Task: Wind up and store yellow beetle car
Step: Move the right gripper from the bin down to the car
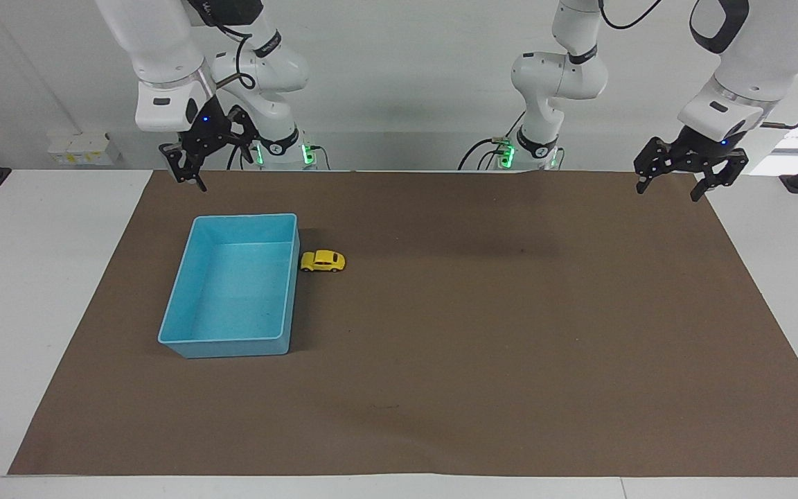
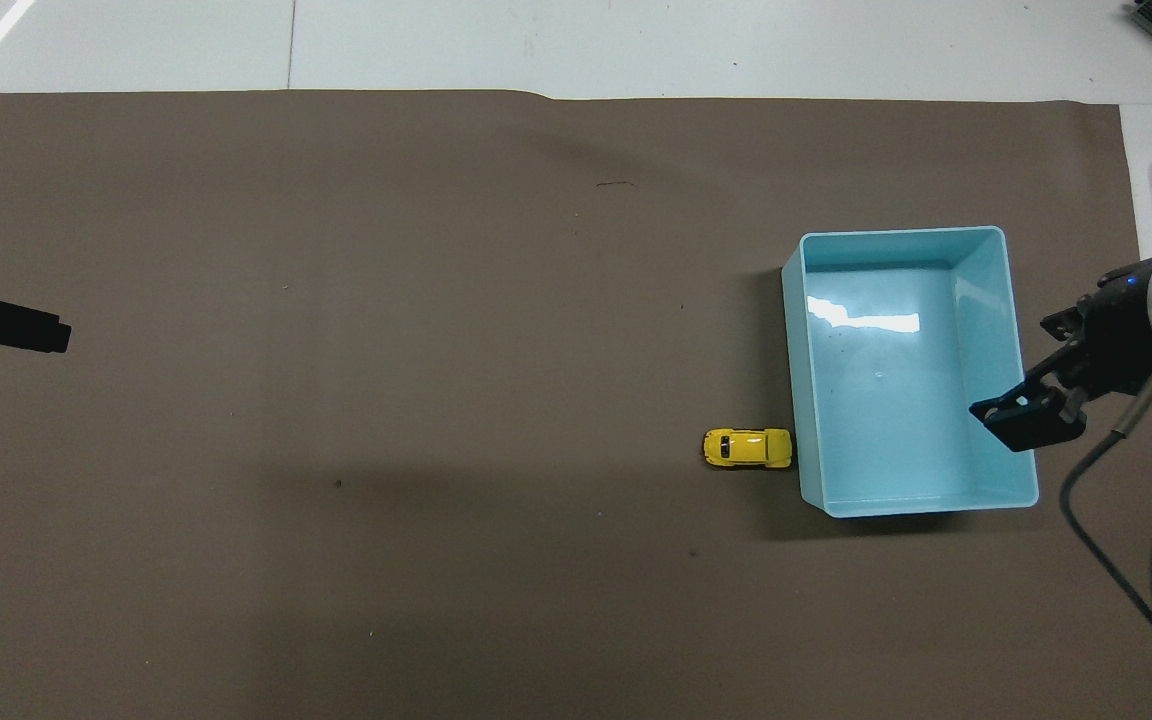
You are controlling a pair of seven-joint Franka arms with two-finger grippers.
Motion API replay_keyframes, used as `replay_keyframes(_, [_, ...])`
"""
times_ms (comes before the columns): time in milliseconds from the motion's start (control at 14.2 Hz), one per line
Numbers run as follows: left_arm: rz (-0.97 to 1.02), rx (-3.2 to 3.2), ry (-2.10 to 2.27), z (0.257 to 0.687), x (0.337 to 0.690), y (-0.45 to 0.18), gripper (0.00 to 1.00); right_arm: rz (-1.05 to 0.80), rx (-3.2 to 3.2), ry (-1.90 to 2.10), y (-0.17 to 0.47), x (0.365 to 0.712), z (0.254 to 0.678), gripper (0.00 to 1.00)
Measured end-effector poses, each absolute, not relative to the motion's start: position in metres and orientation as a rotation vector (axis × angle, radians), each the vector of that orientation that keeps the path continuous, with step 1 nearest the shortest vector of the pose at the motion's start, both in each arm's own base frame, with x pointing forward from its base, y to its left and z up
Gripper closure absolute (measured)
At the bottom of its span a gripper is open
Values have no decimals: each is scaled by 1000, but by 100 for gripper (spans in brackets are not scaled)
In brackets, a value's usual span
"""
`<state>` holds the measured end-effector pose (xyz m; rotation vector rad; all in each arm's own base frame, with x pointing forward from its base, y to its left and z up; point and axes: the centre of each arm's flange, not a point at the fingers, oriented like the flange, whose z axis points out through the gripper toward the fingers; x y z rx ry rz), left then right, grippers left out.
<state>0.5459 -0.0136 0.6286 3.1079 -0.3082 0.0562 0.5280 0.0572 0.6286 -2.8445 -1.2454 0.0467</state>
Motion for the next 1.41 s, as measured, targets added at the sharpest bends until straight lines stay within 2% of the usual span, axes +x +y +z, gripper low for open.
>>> replay_keyframes(282, [33, 3111, -260, 628, 544, -17, 0, 11, -2685, -1576, 87, 524, 621, 0])
replay_keyframes(563, [34, 3111, -257, 628, 543, -17, 0, -7, -2529, -1824, 131, 521, 586, 0])
replay_keyframes(845, [34, 3111, -256, 628, 543, -17, 0, 4, -2437, -1940, 157, 518, 534, 0])
replay_keyframes(1408, [34, 3111, -255, 628, 543, -17, 0, 45, -2342, -2037, 178, 511, 465, 0])
